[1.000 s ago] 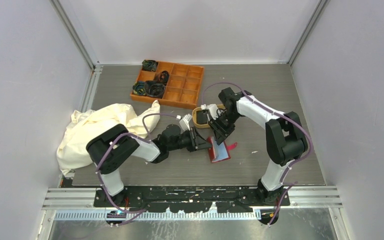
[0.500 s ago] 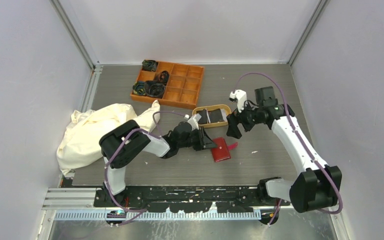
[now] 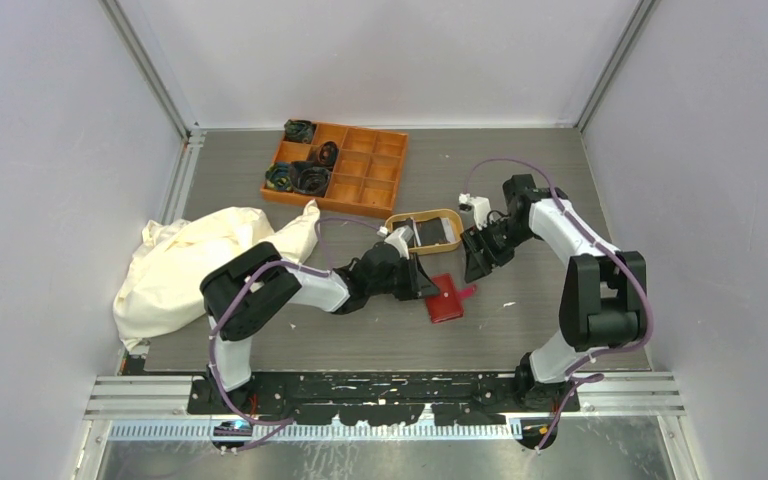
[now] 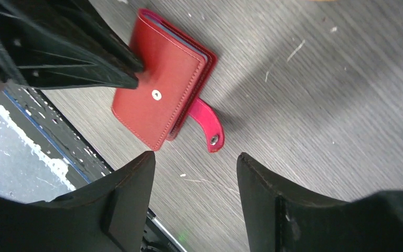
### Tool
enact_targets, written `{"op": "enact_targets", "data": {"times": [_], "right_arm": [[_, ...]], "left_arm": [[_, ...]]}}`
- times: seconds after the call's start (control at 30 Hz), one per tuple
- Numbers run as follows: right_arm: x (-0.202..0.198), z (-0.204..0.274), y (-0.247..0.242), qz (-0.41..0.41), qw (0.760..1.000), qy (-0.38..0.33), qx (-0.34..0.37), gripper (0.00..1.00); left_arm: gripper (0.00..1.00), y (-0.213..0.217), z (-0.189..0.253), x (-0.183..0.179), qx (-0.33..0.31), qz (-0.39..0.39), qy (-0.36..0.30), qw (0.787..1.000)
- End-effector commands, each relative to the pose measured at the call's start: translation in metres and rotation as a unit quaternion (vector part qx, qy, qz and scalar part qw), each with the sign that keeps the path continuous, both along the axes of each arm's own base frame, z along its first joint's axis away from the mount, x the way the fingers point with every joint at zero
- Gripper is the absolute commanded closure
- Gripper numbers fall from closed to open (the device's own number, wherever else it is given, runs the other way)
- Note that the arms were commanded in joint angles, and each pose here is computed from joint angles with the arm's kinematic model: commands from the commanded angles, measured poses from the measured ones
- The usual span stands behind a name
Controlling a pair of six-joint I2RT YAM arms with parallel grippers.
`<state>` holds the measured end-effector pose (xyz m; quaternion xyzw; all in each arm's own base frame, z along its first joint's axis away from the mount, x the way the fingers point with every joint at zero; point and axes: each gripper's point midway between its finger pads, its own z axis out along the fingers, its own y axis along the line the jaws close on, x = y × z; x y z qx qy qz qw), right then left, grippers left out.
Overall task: Put the credit cards into the card holder
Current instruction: Close the card holder at the center of the board.
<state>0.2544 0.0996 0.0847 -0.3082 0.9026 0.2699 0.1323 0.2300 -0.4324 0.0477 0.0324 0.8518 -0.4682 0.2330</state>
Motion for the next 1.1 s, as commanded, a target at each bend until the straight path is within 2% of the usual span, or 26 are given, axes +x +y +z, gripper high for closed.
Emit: {"op": "enact_targets", "data": {"times": [0.0,0.3,0.47,0.57,0.7,0.8,0.97,1.07], "right_arm": [[-0.005,-0.007,-0.013,-0.006,0.999,0.034,-0.041,0.38],[-0.002,-0.028,-0.009,-0.022,0.996,0.062,-0.056,0.49],[-0.002,-0.04,-0.008,-0.018,0.994,0.079,-0.077,0.59],[-0.003,-0.041,-0.008,-0.018,0.992,0.089,-0.083,0.69],[-0.003,-0.038,-0.005,-0.012,0.993,0.088,-0.08,0.91],[0.004,-0.031,0.001,0.0,0.995,0.059,-0.078,0.99],[0.017,-0.012,0.033,0.077,0.993,-0.039,-0.083,0.99],[0.018,-0.008,0.057,0.135,0.985,-0.071,-0.085,0.99]], "left_arm": [[0.83,0.016,-0.025,0.0,0.062,0.016,-0.002,0.998],[0.83,0.011,-0.023,-0.001,0.054,0.014,-0.006,0.998],[0.83,0.011,-0.021,-0.001,0.053,0.013,-0.008,0.998],[0.83,0.012,-0.018,-0.001,0.052,0.013,-0.011,0.998],[0.83,0.013,-0.016,-0.001,0.053,0.012,-0.016,0.998],[0.82,0.013,-0.014,-0.002,0.053,0.008,-0.019,0.998],[0.81,0.014,-0.01,-0.007,0.042,0.001,-0.018,0.999],[0.81,0.018,-0.01,-0.008,0.042,0.004,-0.018,0.999]]}}
